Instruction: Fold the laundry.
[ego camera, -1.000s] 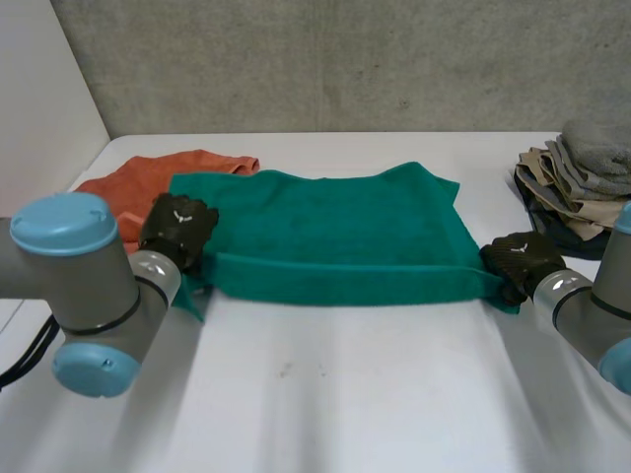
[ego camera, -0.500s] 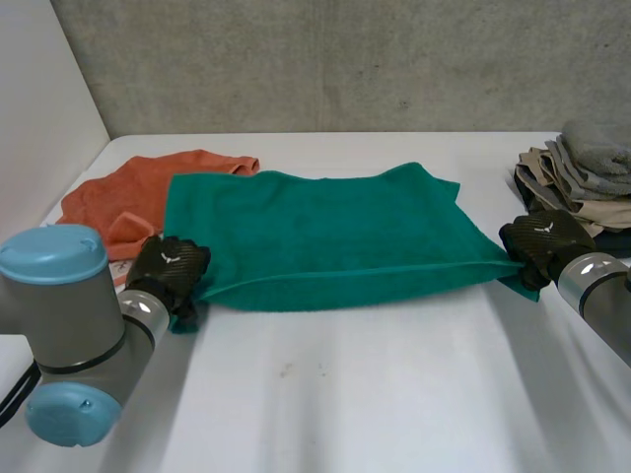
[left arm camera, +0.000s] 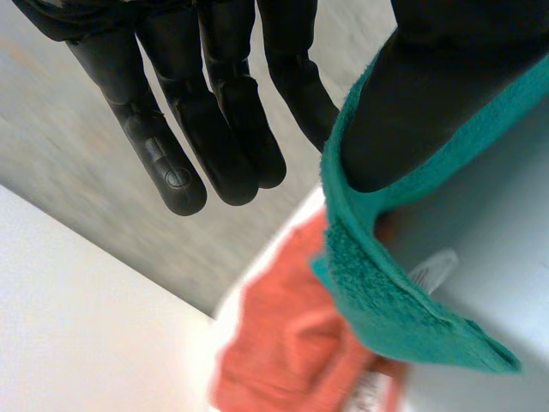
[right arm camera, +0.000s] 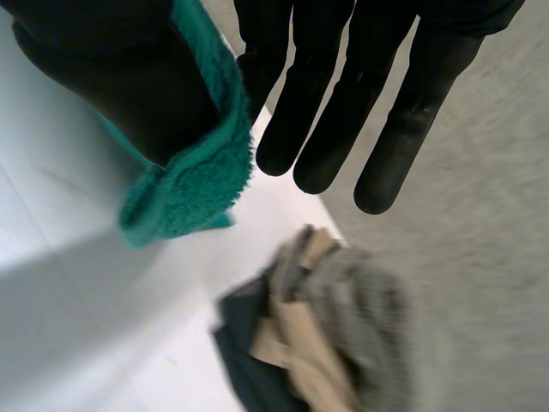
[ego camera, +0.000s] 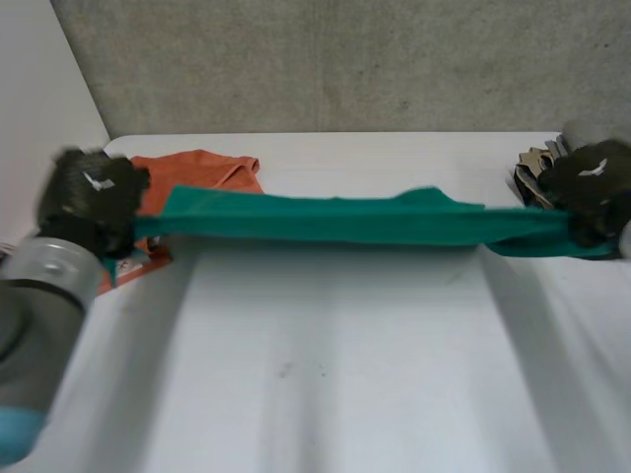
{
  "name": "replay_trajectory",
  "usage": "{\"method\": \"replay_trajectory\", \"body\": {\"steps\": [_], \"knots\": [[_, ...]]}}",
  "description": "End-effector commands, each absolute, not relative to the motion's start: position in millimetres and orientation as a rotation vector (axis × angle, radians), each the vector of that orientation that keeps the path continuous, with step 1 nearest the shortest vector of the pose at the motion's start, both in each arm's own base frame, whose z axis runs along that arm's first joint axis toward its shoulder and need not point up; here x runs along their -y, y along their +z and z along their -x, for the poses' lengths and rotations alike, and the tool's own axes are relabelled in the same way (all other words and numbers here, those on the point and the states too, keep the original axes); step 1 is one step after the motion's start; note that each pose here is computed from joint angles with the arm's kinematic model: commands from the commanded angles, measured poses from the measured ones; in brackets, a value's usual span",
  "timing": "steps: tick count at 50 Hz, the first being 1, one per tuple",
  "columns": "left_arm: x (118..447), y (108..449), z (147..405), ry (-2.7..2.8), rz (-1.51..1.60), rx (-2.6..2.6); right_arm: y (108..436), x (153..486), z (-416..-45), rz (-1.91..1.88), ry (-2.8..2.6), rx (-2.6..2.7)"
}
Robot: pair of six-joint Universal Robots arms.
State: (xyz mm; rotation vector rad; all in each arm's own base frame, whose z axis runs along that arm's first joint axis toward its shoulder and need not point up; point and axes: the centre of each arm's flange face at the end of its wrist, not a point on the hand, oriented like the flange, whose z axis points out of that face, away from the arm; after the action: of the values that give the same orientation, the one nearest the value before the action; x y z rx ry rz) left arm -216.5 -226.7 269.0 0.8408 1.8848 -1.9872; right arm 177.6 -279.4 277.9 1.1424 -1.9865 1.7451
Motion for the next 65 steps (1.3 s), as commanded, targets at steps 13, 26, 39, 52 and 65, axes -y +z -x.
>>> {"method": "replay_trajectory", "body": {"steps": [13, 26, 39, 52, 65], "knots": [[240.4, 229.0, 237.2, -1.668, -1.304, -1.885, 266.4, 283.8, -193.6, -1.435, 1.339, 1.984], [386.5, 263.6, 277.2, -1.924, -1.037, -1.379, 303.8, 404.4, -227.9, -0.949, 1.848, 1.472], [389.4, 359.7, 272.2, -2.352, -0.529, -0.913, 371.7, 396.3, -247.3, -0.637, 2.211, 1.042], [371.9, 230.7, 258.5, -2.184, -0.781, -1.393, 251.8, 393.1, -250.6, -0.890, 2.045, 1.534], [298.8, 152.7, 239.0, -1.917, -1.022, -1.680, 155.5, 334.5, -232.5, -1.269, 1.507, 2.063]]}}
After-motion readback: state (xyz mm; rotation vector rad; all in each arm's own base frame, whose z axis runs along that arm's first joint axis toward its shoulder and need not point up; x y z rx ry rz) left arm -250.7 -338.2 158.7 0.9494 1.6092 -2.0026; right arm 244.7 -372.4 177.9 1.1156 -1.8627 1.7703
